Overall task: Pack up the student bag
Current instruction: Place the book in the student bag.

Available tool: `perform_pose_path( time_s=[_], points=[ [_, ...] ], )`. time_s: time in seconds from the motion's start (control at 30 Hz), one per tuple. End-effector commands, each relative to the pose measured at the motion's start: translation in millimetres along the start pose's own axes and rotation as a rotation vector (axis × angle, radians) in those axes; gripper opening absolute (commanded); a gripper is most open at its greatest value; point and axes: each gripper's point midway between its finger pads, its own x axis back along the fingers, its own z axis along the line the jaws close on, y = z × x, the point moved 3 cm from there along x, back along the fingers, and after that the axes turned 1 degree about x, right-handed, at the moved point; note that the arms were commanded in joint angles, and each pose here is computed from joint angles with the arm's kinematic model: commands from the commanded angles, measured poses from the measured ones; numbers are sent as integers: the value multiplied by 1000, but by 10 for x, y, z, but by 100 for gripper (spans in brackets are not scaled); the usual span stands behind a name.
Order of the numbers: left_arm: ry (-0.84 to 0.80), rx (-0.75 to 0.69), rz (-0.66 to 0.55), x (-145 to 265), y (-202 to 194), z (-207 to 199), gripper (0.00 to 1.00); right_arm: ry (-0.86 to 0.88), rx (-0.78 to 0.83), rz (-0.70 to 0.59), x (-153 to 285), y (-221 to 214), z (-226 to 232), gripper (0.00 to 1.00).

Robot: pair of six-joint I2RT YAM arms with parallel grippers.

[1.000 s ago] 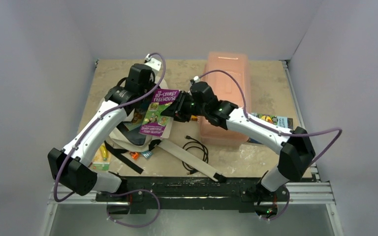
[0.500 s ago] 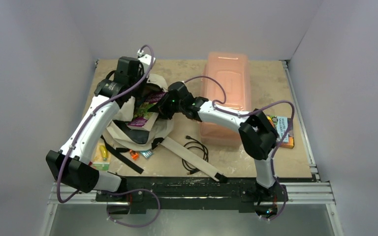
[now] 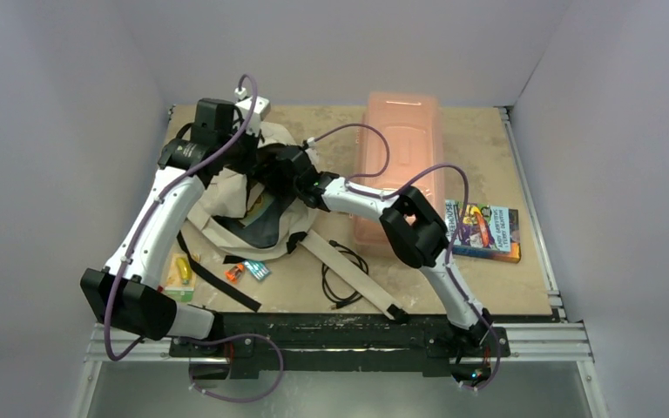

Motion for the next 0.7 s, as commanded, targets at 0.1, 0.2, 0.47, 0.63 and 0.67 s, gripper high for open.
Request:
perform_pose_path(
  time_s=[0.1, 0.2, 0.47, 0.63, 0.67],
  points=[
    [-26, 199, -162, 184, 281, 244, 0, 168, 150, -171, -190, 60, 490, 38],
    [-52, 212, -174, 161, 282, 232, 0, 133, 207, -183, -185, 54, 362, 56],
    [-50, 213, -158, 133, 233, 236, 0, 15, 361, -112, 268, 12, 255, 86],
    [-41, 217, -137, 66, 194, 257, 0, 55, 477, 11, 759, -150, 228, 86],
    [-38, 218, -135, 60, 190, 261, 0, 74, 514, 14, 897, -168, 280, 86]
  ],
)
